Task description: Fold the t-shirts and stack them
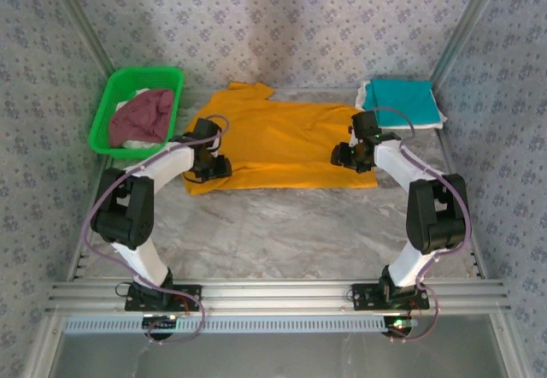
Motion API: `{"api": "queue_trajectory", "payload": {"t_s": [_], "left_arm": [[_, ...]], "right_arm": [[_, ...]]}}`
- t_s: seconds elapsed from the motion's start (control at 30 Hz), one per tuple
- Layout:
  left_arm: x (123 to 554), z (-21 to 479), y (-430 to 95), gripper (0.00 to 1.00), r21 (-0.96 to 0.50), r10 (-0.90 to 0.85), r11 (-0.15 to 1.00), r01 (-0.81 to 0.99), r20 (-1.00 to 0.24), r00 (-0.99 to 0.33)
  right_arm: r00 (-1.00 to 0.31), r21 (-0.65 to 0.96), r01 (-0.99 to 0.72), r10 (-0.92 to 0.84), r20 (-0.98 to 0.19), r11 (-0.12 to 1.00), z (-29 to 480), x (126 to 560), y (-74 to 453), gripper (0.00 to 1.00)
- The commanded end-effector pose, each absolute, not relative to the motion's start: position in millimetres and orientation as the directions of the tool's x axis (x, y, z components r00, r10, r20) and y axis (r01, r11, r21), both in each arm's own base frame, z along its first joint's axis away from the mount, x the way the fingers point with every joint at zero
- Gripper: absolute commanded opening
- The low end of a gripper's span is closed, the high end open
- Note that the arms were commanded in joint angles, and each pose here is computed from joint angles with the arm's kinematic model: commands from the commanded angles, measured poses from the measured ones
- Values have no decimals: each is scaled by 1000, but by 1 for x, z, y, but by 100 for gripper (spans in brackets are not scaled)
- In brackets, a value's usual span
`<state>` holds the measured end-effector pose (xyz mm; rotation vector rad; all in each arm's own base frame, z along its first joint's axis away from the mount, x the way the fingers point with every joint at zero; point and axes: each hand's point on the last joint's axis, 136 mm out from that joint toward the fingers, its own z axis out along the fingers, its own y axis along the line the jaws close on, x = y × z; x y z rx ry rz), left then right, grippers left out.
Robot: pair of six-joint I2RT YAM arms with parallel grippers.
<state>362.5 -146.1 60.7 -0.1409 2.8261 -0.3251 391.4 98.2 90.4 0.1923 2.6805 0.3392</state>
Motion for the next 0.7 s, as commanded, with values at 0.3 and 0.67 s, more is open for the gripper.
{"api": "queue_trajectory", "payload": {"t_s": [0.3,0.67], "left_arm": [[417,100,-146,0,-74,5,996,40,-422,-906],[486,108,-167,0,51,206,977,205,-443,-873]], "right_arm": [[-877,273,69,188,-442,960,106,394,98,54],[-879,290,76,201,-432,954,101,388,96,54]]}}
